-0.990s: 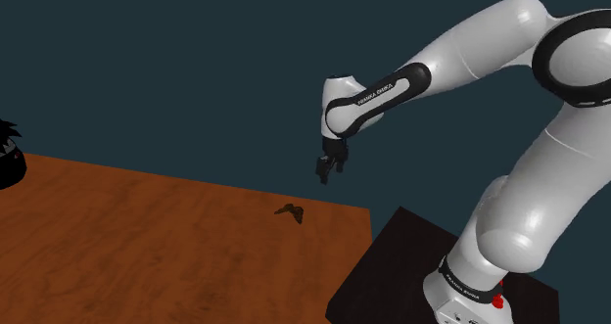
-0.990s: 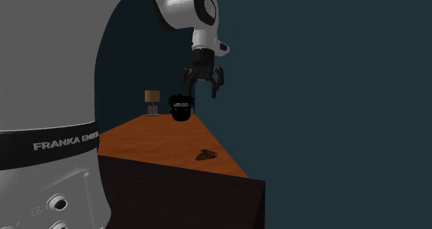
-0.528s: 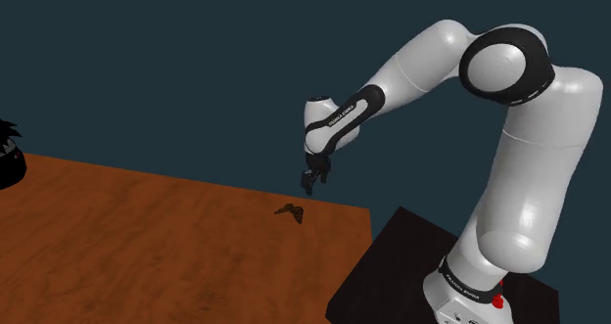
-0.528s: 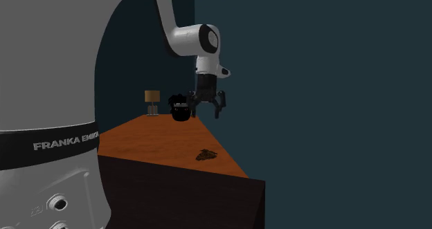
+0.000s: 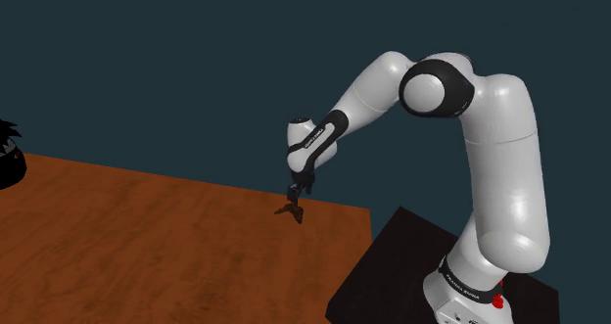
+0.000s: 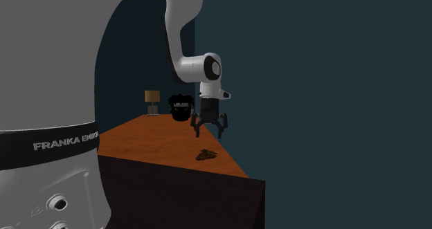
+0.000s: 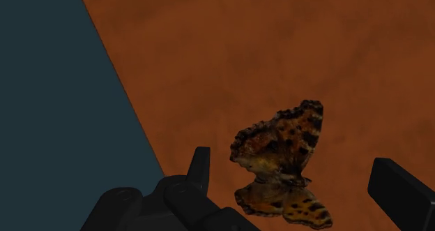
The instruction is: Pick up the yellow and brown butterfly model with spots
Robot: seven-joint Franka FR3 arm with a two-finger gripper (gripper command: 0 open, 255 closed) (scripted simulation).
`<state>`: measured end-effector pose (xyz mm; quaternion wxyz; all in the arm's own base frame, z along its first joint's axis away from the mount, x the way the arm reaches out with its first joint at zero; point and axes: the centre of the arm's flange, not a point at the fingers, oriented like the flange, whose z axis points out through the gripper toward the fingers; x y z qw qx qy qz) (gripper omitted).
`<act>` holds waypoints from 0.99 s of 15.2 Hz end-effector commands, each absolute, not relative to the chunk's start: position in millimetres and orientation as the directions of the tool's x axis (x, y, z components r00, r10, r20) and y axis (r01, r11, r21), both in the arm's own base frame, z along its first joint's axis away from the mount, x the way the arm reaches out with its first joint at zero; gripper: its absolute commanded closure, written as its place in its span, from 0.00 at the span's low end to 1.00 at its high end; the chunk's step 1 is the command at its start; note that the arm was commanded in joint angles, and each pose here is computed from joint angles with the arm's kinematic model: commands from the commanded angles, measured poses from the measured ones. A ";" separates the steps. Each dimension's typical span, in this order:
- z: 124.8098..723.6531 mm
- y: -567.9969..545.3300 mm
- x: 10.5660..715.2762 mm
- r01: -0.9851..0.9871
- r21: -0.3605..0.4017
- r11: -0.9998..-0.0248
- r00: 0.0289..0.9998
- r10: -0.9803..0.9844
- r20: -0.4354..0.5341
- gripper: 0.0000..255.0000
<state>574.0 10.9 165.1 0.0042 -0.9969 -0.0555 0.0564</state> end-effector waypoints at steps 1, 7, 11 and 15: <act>143.8 15.1 591.2 0.124 -0.013 -0.992 0.986 0.124 -0.113 0.00; 102.8 18.7 604.2 0.136 -0.011 -0.991 0.984 0.136 -0.115 0.00; 83.9 18.7 604.1 0.136 -0.011 -0.991 0.984 0.136 -0.115 0.00; 83.5 19.2 604.2 0.136 -0.011 -0.991 0.984 0.136 -0.115 1.00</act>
